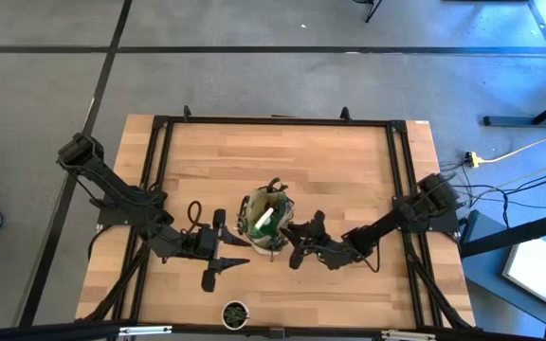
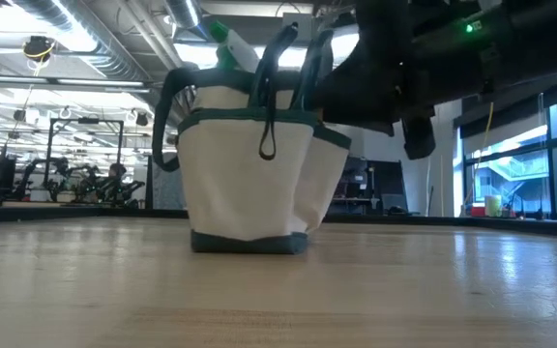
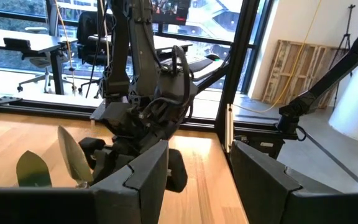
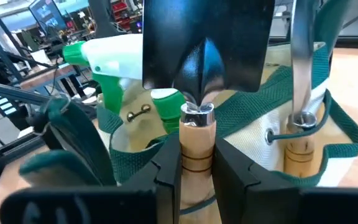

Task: Pick & Place Garden tools in Gardening bag
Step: Put the brown trowel into the side pocket of the green gardening bag

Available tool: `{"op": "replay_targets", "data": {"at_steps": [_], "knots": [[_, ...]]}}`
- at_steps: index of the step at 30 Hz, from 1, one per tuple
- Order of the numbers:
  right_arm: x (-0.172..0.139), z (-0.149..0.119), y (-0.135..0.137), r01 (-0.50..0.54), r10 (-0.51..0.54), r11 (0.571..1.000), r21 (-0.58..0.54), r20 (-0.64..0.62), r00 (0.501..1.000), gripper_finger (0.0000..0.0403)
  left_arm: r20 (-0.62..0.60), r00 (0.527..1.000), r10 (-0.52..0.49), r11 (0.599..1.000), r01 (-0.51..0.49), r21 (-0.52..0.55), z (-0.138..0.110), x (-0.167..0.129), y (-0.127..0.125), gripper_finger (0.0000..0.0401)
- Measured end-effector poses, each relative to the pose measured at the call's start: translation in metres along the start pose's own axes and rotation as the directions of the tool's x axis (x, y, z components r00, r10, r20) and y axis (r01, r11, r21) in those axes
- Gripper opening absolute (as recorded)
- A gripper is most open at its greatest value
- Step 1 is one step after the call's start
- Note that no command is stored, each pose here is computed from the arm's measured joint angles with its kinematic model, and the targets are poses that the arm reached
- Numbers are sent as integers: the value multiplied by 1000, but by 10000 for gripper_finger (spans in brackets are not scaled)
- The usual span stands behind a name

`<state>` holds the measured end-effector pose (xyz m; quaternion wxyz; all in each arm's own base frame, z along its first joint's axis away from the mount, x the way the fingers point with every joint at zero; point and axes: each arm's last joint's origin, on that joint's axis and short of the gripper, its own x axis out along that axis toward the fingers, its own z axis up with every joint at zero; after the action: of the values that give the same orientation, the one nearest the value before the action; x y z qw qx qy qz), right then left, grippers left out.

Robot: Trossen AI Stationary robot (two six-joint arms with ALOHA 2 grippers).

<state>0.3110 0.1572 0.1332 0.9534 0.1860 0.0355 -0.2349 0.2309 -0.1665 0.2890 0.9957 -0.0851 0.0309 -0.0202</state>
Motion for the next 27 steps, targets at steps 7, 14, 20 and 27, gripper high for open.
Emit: {"op": "replay_targets", "data": {"at_steps": [7,14,20,27], "knots": [[8,-9,-7,25,-25,999,22,-13,1000,61,0,1000,0,1000,0,0,0,0,0,171],[7,-8,-6,18,-18,1000,-15,-11,1000,70,-1,1000,0,1000,0,1,0,0,0,171],[6,-7,-4,5,-5,1000,-28,2,1000,149,-3,1000,0,1000,0,2,0,0,0,171],[6,-7,-3,4,-4,1000,-28,3,1000,191,-3,1000,-1,1000,1,-2,0,0,0,171]]}}
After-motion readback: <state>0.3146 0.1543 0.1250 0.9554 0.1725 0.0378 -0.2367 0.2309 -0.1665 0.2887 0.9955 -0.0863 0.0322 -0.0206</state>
